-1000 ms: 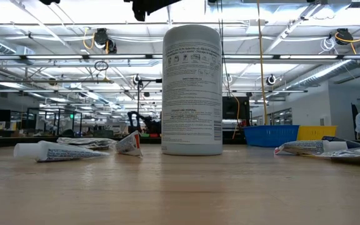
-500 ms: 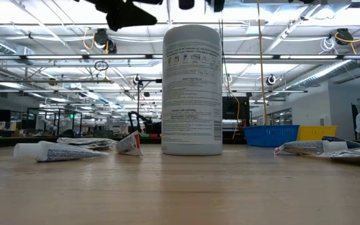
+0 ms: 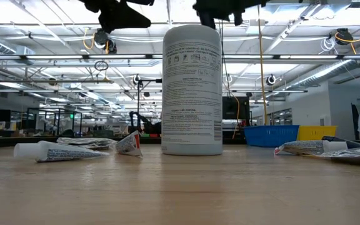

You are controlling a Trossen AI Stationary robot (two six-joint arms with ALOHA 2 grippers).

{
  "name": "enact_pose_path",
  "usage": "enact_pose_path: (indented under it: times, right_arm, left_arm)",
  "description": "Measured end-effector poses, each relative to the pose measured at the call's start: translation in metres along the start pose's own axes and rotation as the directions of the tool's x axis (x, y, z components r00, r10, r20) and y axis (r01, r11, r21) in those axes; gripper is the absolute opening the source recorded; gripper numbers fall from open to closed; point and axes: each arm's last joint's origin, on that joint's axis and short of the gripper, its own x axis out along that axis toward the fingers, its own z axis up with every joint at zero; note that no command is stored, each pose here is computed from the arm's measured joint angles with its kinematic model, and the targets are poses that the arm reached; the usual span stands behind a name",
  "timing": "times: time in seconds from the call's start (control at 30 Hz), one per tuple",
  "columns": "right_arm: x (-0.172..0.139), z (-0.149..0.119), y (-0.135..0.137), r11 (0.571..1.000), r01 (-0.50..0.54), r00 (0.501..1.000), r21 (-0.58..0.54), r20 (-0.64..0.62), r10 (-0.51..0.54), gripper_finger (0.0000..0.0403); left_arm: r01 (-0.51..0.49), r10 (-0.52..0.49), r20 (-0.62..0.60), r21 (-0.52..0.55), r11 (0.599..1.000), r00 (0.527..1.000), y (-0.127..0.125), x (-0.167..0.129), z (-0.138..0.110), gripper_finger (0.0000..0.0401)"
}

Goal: Pick & Place Travel size toiletries
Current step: Put the left blue shave cream into the top blue bin

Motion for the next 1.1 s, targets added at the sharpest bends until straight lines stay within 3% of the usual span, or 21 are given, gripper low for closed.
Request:
enact_pose_path:
  times: [0.47, 0.73, 1.1]
  right_arm:
    - [0.011, -0.021, -0.061, 0.967, 0.252, 0.954, 0.047, -0.18, -0.24, 0.0132]
    - [0.007, -0.036, -0.099, 0.87, 0.494, 0.829, 0.009, -0.306, -0.468, 0.0132]
    - [-0.008, -0.059, -0.148, 0.733, 0.68, 0.646, 0.027, -0.495, -0.581, 0.0132]
  left_arm:
    - [0.008, -0.008, 0.0, -0.049, 0.999, 1.0, -0.002, -0.001, 0.0, 0.031]
    - [0.022, -0.023, -0.001, -0.044, 0.999, 1.0, -0.006, -0.002, -0.001, 0.031]
    - [0.03, -0.03, -0.002, -0.041, 0.999, 1.0, -0.008, -0.003, -0.001, 0.031]
